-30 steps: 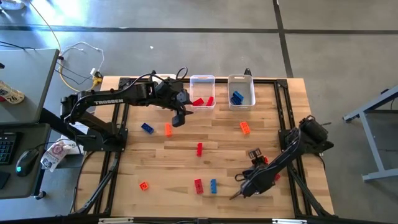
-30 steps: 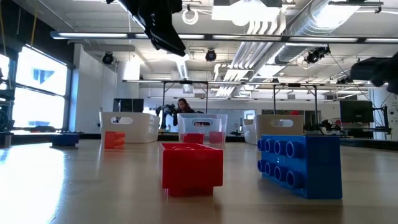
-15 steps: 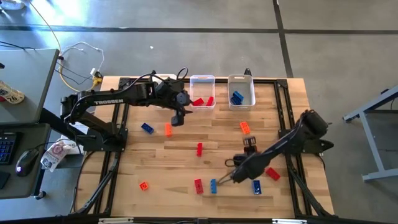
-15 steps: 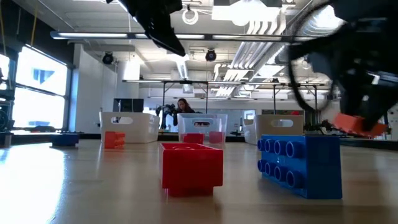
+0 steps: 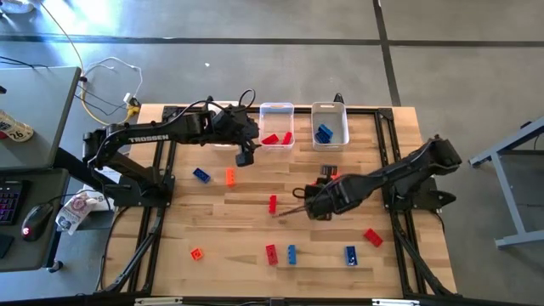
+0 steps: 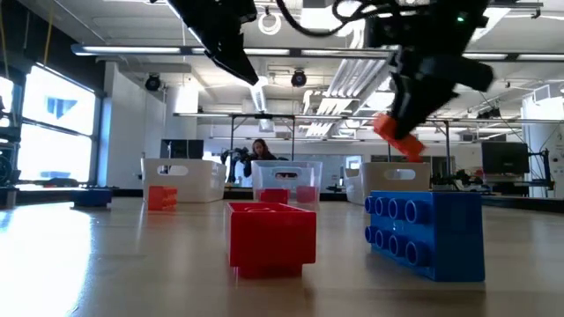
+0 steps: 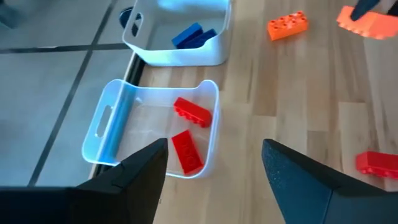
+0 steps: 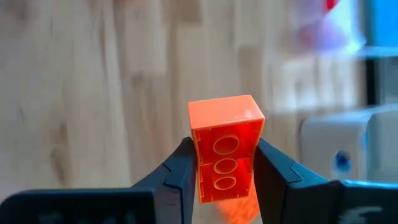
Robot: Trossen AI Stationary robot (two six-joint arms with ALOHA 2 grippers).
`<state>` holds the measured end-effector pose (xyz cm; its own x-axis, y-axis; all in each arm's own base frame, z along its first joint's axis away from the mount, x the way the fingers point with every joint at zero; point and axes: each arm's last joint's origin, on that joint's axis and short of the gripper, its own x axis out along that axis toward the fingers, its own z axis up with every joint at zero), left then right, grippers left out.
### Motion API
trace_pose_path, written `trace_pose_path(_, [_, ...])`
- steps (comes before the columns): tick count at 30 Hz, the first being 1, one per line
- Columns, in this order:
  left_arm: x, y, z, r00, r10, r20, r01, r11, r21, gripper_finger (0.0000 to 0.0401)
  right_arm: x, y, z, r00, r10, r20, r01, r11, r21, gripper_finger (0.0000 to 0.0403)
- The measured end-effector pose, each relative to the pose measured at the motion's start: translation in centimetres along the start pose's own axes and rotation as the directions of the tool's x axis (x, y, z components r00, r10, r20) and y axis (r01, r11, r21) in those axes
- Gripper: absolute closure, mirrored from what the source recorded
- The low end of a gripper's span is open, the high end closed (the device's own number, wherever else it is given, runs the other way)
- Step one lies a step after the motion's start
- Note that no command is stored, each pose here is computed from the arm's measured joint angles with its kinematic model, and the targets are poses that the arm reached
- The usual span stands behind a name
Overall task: Sort & place blocks by color
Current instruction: Put the orange game piece into the white bin
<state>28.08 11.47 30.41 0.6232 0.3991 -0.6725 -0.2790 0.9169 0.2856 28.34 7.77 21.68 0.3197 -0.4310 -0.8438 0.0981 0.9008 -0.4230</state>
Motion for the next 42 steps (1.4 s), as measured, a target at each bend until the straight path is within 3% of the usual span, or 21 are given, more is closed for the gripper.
trace_pose_path(8, [0.0,0.0,0.0,1.000,-0.009,0.002,0.009,1.000,0.010,0.0146,-1.1,-3.3,2.3,0.972,-0.035,0.234,0.030,0.999,0.023,0.0307])
trace_pose_path(16, [0.0,-0.3,0.2,0.994,-0.104,0.038,0.102,0.993,0.055,0.0146,-2.2,-6.7,3.8,0.916,-0.031,0.399,0.018,0.999,0.036,0.0307])
trace_pose_path(31, [-0.1,-0.1,1.5,0.979,-0.106,0.177,0.098,0.994,0.054,0.0148,-3.8,-12.8,5.3,0.745,-0.003,0.668,-0.045,0.997,0.055,0.0307])
trace_pose_path(39, [-0.2,-0.1,1.9,0.968,-0.115,0.222,0.105,0.993,0.058,0.0148,-3.9,-14.6,5.6,0.655,0.053,0.754,-0.119,0.992,0.034,0.0307])
trace_pose_path(42, [-0.3,-0.2,2.1,0.965,-0.115,0.237,0.103,0.993,0.061,0.0148,-3.9,-14.9,5.6,0.645,0.054,0.763,-0.129,0.991,0.039,0.0307])
